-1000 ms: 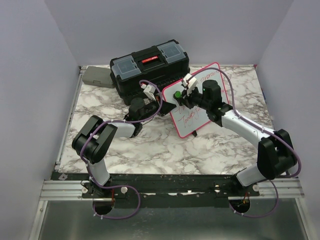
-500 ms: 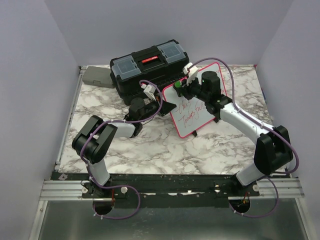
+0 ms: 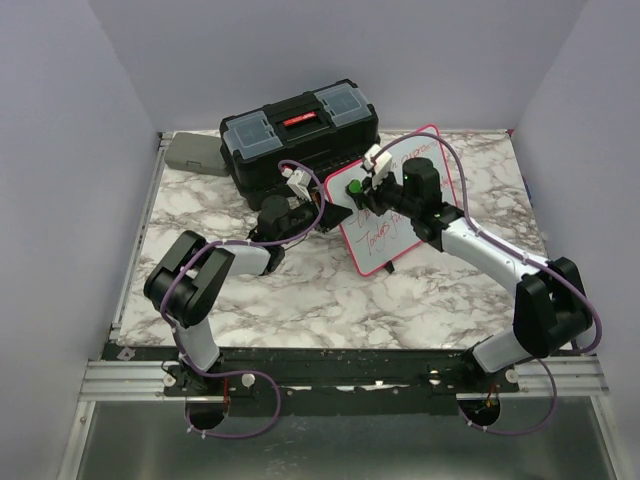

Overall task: Erase the whiteboard
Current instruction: Erase the whiteboard at the whiteboard stand.

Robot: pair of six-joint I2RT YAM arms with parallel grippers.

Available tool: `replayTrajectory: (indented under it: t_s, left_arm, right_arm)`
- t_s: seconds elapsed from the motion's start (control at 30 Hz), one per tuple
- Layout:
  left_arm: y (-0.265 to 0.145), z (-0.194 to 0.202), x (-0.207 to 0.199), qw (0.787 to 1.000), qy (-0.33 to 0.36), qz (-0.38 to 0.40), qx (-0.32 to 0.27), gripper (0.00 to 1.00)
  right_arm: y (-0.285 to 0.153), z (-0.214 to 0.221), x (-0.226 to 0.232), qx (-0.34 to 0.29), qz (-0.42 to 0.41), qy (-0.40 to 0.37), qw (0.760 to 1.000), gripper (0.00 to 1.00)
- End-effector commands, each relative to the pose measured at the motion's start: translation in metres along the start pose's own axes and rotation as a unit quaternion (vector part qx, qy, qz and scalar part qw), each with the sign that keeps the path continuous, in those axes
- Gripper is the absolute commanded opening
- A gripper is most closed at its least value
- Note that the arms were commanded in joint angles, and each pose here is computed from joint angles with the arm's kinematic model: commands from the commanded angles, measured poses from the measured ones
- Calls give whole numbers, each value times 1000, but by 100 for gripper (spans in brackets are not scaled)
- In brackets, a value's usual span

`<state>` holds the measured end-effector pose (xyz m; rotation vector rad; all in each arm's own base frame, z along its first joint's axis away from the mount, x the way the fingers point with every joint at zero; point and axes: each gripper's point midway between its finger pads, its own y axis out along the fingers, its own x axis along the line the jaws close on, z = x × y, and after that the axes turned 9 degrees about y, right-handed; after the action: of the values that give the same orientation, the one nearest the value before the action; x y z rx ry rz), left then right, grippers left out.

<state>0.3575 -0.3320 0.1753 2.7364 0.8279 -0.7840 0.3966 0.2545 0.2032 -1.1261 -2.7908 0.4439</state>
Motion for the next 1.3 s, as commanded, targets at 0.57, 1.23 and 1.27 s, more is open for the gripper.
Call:
replayTrajectory:
  t_s: [0.57, 1.23, 1.27]
  left_arm:
    - [3, -3, -26, 998, 33, 55, 2, 0]
    - [3, -2, -24, 998, 31, 52, 2, 0]
    - [3, -1, -24, 998, 31, 52, 3, 0]
  right_arm:
    - [-3, 2, -57, 15, 120, 20, 992, 1]
    - [14, -29, -7, -9, 55, 22, 998, 1]
    - [14, -32, -14, -11, 68, 20, 997, 1]
